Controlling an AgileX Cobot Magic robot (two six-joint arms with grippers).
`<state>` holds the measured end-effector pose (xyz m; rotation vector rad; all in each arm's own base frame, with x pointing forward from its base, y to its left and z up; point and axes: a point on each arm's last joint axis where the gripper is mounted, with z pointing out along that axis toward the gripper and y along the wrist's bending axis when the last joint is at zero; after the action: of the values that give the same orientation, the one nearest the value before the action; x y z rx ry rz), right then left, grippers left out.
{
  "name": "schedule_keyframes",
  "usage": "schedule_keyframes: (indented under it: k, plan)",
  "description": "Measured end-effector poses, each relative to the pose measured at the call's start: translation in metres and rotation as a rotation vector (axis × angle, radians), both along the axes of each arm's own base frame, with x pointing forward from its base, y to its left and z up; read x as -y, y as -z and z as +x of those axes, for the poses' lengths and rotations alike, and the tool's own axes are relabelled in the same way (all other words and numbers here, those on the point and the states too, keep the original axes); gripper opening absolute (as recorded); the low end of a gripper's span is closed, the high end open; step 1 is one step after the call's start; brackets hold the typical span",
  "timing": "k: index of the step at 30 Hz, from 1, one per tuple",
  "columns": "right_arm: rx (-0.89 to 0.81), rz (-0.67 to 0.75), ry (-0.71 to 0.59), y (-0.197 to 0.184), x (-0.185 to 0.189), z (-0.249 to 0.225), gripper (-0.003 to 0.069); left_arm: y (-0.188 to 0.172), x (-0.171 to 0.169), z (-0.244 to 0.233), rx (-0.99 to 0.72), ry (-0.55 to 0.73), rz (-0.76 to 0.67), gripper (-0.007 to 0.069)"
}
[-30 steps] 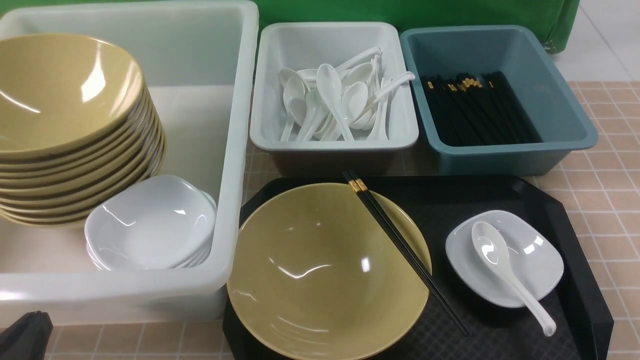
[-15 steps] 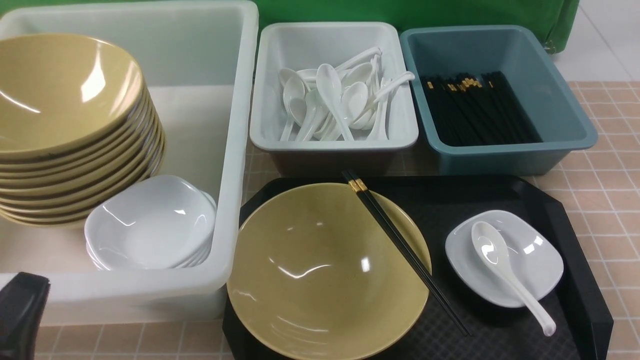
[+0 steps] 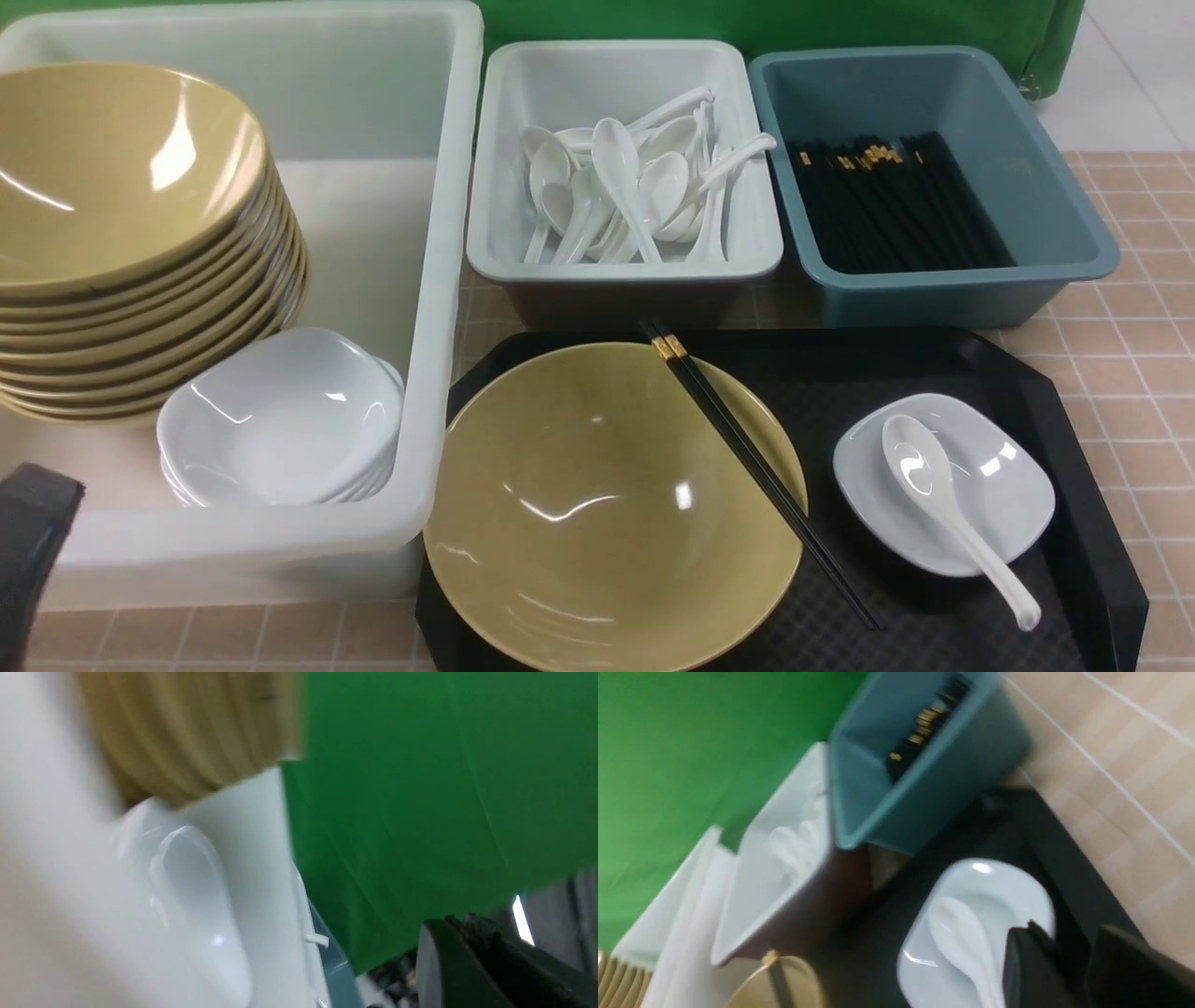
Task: On brown table put chopsticks spoon bowls plates into blue grey white boxes.
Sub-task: 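Move the grippers toward the tableware on the black tray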
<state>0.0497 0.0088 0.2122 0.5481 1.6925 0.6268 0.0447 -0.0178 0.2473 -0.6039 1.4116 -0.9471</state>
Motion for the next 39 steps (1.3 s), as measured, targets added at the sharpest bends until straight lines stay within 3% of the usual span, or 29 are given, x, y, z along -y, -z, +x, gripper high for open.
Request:
schedule_keyframes:
  k: [2, 5, 6, 7, 9, 11, 15, 18, 23, 30, 36, 39]
  plan:
    - [0.039, -0.151, -0.063, -0.033, -0.002, 0.001, 0.0141, -0.031, 0.004, -0.005, 0.057, 0.016, 0.222, 0.0001]
    - [-0.021, -0.379, -0.17, -0.066, -0.007, 0.013, 0.0052, -0.058, 0.006, 0.004, 0.006, 0.044, 0.427, 0.0001]
    - [-0.034, -0.379, -0.172, -0.065, -0.007, 0.015, 0.0048, -0.062, 0.007, 0.005, 0.002, 0.049, 0.459, 0.0001]
    - [-0.1, -0.514, -0.254, -0.085, -0.011, 0.027, 0.0038, -0.073, 0.008, 0.019, -0.091, 0.093, 0.588, 0.0001]
    - [-0.154, -0.568, -0.297, -0.093, -0.013, 0.038, 0.0036, -0.083, 0.007, 0.027, -0.172, 0.139, 0.712, 0.0001]
    - [-0.253, -0.672, -0.398, -0.113, -0.018, 0.058, 0.0036, -0.094, 0.003, 0.046, -0.385, 0.241, 0.916, 0.0001]
    - [-0.385, -0.765, -0.583, -0.13, -0.031, 0.087, 0.0036, -0.108, -0.007, 0.066, -0.649, 0.36, 1.11, 0.0001]
    - [-0.446, -0.84, -0.754, -0.132, -0.05, 0.103, 0.0036, -0.118, -0.002, 0.078, -0.65, 0.414, 1.16, 0.0001]
    - [-0.542, -1.012, -0.998, -0.116, -0.098, 0.127, 0.0038, -0.124, 0.027, 0.091, -0.483, 0.567, 1.169, 0.0001]
    - [-0.598, -1.124, -1.087, -0.107, -0.153, 0.159, 0.0063, -0.12, 0.058, 0.094, -0.365, 0.757, 1.187, 0.0001]
    - [-0.627, -1.119, -1.084, -0.105, -0.187, 0.198, 0.0234, -0.116, 0.063, 0.085, -0.388, 0.856, 1.222, 0.0001]
    - [-0.664, -1.108, -1.083, -0.097, -0.2, 0.215, 0.0384, -0.115, 0.062, 0.084, -0.397, 0.869, 1.229, 0.0001]
